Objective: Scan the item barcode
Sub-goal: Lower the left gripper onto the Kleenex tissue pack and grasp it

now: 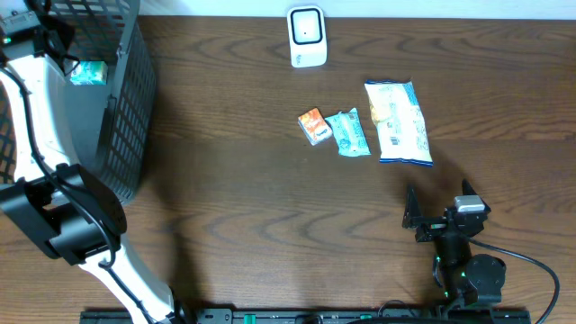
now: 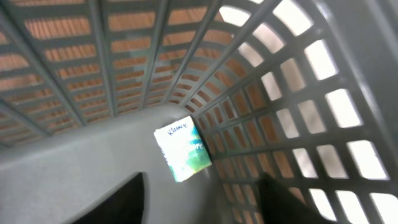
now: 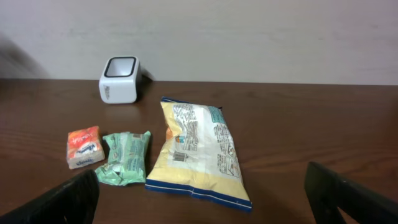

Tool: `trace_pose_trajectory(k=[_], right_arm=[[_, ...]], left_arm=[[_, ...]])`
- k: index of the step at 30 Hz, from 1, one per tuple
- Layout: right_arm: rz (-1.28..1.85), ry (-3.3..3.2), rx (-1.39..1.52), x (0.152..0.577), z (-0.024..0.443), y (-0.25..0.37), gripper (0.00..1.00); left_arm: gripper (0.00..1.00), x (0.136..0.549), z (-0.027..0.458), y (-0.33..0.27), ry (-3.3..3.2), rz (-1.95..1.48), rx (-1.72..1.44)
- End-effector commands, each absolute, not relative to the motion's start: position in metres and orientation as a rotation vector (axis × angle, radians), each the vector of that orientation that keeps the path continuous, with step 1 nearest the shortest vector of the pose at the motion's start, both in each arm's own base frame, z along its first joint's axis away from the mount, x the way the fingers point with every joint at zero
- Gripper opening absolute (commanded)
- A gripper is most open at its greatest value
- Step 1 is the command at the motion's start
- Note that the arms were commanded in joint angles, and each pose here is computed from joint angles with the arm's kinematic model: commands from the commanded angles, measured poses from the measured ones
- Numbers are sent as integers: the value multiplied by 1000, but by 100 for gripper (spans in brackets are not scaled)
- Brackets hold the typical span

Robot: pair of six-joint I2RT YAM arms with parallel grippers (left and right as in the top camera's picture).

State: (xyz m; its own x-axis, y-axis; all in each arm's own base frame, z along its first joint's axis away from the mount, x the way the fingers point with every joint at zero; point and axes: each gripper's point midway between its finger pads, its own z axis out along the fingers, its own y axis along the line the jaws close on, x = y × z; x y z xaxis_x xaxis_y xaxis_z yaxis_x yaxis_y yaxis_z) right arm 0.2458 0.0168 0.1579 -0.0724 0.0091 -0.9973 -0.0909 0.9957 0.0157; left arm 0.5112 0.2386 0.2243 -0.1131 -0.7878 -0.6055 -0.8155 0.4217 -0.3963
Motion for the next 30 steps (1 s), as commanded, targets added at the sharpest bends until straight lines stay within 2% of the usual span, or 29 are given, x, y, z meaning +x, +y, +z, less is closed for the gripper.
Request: trace_pose_trajectory(k=[1,7,30], right_arm=[[81,1641,-80,245,158,19,99],[81,1641,-80,245,158,19,99],[81,1641,-80,245,158,19,99]], left_arm=[[70,509,192,240,1967,83,-1394],[85,512,155,241,2024,105,-1423],[83,536,62,250,1955,59,-1613]])
